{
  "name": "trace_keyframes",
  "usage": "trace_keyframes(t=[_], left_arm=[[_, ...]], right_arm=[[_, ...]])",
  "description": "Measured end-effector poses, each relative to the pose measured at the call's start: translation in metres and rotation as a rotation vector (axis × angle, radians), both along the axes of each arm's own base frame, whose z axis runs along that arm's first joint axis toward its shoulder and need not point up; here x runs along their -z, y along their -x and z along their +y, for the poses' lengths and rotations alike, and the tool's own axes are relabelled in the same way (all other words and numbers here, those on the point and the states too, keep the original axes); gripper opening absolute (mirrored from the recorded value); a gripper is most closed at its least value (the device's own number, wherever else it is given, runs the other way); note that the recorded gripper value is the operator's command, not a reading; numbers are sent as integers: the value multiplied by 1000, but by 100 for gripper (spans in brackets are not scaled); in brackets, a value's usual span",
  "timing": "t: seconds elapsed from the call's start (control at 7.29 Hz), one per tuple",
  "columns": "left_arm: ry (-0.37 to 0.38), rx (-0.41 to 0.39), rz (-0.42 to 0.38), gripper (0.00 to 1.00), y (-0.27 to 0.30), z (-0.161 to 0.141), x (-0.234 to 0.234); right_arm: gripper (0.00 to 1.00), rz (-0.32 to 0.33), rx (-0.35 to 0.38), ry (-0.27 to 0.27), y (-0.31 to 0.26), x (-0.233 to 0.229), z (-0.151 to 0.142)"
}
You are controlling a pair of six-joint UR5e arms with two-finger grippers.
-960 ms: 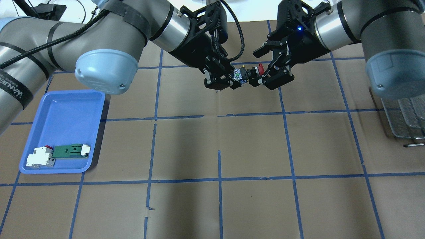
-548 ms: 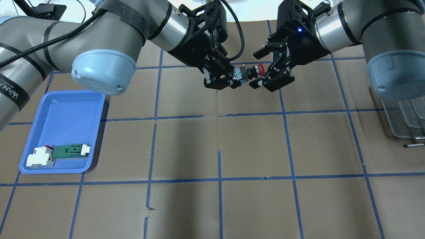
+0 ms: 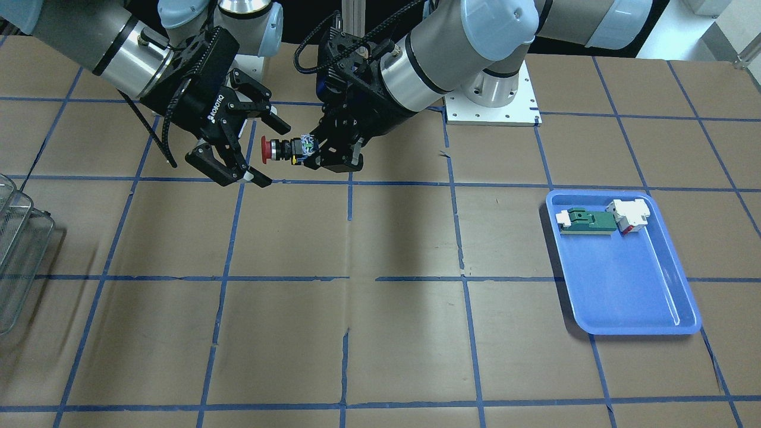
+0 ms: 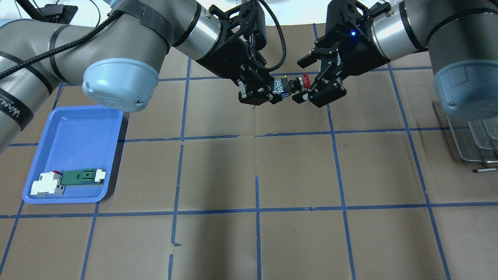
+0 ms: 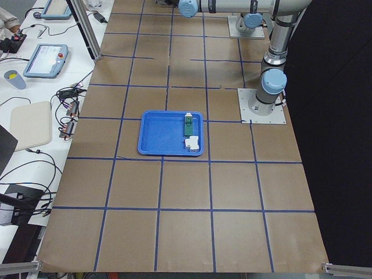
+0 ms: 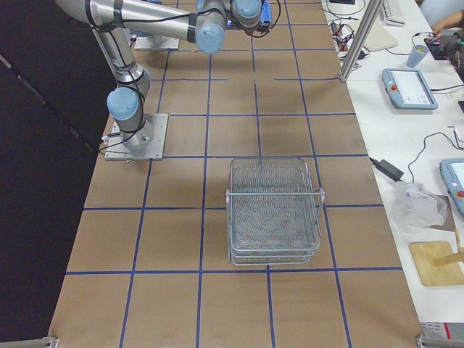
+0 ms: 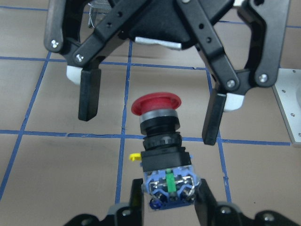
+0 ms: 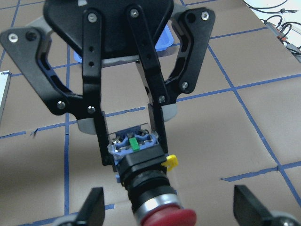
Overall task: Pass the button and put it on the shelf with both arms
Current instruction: 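Close the right gripper on the button's red head end, then open the left gripper and pull back while the right gripper carries the button away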
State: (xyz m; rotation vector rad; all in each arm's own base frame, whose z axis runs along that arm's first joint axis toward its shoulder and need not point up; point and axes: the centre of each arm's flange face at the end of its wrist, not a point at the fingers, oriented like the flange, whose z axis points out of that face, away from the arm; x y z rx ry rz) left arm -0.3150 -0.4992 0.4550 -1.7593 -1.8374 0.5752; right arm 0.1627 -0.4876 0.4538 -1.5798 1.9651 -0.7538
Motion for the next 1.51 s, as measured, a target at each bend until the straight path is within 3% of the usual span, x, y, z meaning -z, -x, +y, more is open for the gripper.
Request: trace_keyframes(t=[0.41, 0.55, 0.69, 1.51], left_arm=[[1, -1, 0, 0, 0, -1, 0], [1, -1, 0, 2, 0, 0, 0], [2, -2, 0, 99, 0, 0, -1], [2, -15, -17, 100, -3, 0, -11]], right_arm=[[0, 3, 0, 3, 0, -2, 0], [0, 7, 0, 6, 0, -2, 0], [0, 12, 1, 5, 1, -2, 0], [0, 20, 4, 7, 2, -3, -2]])
